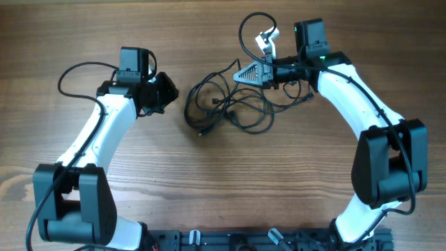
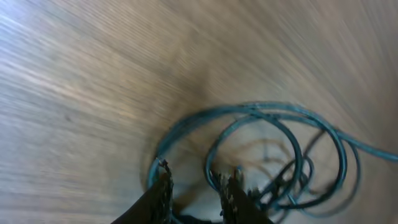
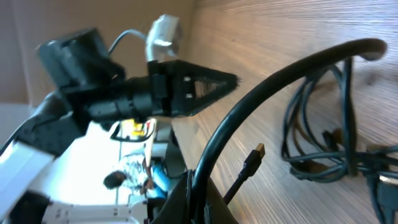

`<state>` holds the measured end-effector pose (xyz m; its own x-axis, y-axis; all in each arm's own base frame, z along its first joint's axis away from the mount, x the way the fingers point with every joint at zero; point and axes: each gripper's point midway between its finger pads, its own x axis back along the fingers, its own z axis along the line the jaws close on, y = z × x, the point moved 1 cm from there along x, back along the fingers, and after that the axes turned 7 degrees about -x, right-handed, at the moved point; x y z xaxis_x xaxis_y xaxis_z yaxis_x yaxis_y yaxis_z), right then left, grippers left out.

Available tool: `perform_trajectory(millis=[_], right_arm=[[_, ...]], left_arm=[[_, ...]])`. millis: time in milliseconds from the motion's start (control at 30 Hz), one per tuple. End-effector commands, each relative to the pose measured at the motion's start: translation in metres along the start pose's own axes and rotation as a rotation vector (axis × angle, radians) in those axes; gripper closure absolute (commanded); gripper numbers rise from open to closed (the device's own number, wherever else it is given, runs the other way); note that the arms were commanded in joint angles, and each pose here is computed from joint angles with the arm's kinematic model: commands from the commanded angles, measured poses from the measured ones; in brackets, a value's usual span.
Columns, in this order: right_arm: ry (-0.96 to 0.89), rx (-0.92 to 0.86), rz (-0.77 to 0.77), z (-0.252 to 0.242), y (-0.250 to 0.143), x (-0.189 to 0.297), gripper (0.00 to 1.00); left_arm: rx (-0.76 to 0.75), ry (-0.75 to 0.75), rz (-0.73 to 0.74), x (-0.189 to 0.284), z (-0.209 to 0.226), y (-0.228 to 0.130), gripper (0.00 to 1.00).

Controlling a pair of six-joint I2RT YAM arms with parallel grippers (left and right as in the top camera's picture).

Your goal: Untangle cables

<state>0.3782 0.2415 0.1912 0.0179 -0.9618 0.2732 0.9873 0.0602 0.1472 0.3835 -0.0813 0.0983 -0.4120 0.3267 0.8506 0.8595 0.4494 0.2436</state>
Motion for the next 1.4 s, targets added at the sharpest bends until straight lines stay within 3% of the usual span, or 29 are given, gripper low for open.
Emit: perform_trajectory(millis=[0,267,767,1133,1267,1367], right_arm=[[0.144,0.154,0.067,0.021,-0.011,0.001,0.96],[0.138,0.162,0.071,0.018,-0.014,0.001,0.96],[0.062,0.105,0.061,0.005,-0.015,0.000,0.96],[0.061,0.098,0.063,0.004,-0.016,0.000,0.96],[0.060,0.098,0.063,0.004,-0.016,0.000,0.96],[0.060,0.098,0.064,0.005,-0.016,0.000,0.96]], left_arm=[[0.058,-0.046,0.078,-0.002,-0.006,-0.013,0.70],[0.123,-0.040,0.148,-0.004,-0.008,-0.032,0.59],[0.213,0.019,0.167,-0.034,-0.011,-0.077,0.59],[0.207,-0.012,0.134,-0.046,-0.012,-0.074,0.58],[0.284,0.008,0.170,-0.055,-0.007,-0.080,0.57],[0.309,-0.052,0.275,-0.056,-0.017,-0.096,0.58]])
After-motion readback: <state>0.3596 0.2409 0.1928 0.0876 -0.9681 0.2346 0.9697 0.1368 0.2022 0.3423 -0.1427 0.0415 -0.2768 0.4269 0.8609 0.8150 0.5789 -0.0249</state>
